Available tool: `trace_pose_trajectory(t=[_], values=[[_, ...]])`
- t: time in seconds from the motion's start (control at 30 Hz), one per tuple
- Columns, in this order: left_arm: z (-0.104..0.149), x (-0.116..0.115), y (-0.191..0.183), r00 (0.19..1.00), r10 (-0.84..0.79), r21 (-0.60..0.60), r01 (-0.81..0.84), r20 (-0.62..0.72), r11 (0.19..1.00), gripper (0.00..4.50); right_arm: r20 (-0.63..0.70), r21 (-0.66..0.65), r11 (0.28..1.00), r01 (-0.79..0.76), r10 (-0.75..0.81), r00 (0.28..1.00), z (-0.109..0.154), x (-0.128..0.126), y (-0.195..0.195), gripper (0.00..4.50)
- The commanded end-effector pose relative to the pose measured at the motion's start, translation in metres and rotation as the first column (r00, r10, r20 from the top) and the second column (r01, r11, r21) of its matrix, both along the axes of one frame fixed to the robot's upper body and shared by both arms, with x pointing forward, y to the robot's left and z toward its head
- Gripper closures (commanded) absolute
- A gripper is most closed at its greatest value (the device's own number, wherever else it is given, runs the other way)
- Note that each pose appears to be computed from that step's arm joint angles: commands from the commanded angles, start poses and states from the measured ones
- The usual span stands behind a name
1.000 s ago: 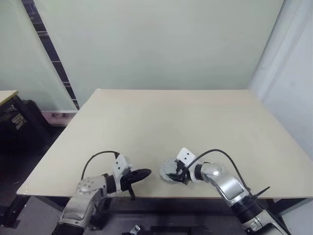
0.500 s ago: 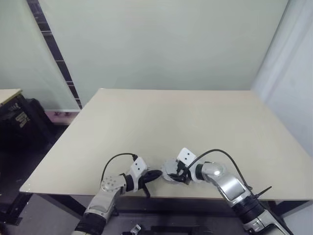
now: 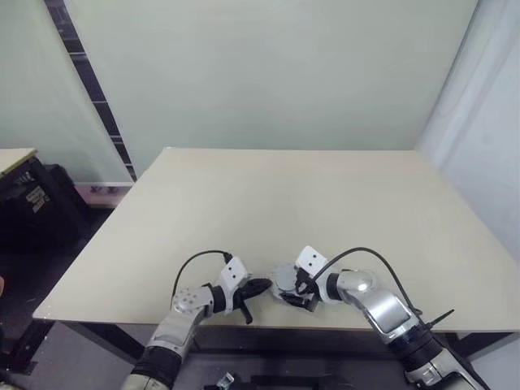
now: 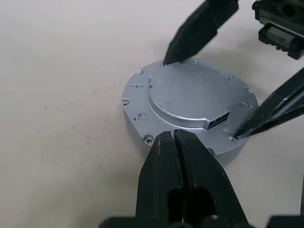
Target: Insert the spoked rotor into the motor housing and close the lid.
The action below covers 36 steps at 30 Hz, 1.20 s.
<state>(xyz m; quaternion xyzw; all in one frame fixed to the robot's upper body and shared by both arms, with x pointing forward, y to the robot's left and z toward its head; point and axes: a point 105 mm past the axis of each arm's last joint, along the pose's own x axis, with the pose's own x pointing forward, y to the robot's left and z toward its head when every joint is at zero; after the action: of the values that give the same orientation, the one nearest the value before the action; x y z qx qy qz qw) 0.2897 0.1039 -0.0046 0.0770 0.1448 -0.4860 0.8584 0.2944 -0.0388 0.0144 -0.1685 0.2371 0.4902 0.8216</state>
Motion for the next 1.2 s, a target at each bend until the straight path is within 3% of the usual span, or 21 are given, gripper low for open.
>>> trace_pose_trajectory(t=[0.03, 0.23, 0.43, 0.53, 0.77, 0.97, 1.2], values=[[0.006, 0.003, -0.007, 0.999, -0.032, 0.008, 0.032, 0.034, 0.999, 4.5, 0.006, 0.042, 0.999, 0.0, 0.0, 1.0, 0.01, 0.001, 0.001, 0.04], [0.006, 0.002, -0.009, 0.999, -0.041, 0.006, 0.041, 0.032, 0.999, 4.5, 0.024, 0.162, 0.984, 0.078, -0.083, 0.996, 0.03, 0.014, 0.001, 0.04], [0.006, 0.001, -0.009, 0.998, -0.049, 0.006, 0.049, 0.027, 0.999, 4.5, -0.092, 0.306, 0.924, 0.229, -0.211, 0.973, 0.05, 0.029, -0.01, 0.04], [0.006, 0.002, -0.01, 0.998, -0.051, 0.006, 0.051, 0.026, 0.999, 4.5, -0.209, 0.311, 0.886, 0.344, -0.289, 0.934, 0.048, 0.035, -0.024, 0.04], [0.006, 0.002, -0.011, 0.998, -0.057, 0.004, 0.057, 0.027, 0.998, 4.5, -0.515, 0.203, 0.748, 0.632, -0.468, 0.718, 0.018, 0.038, -0.061, 0.04], [0.007, 0.002, -0.013, 0.998, -0.063, -0.004, 0.063, 0.03, 0.998, 4.5, -0.718, 0.178, 0.695, 0.696, -0.392, 0.575, -0.001, 0.022, -0.057, 0.04], [0.007, 0.0, -0.013, 0.998, -0.064, -0.005, 0.064, 0.028, 0.998, 4.5, -0.854, 0.215, 0.631, 0.746, -0.25, 0.457, -0.003, 0.015, -0.037, 0.04]])
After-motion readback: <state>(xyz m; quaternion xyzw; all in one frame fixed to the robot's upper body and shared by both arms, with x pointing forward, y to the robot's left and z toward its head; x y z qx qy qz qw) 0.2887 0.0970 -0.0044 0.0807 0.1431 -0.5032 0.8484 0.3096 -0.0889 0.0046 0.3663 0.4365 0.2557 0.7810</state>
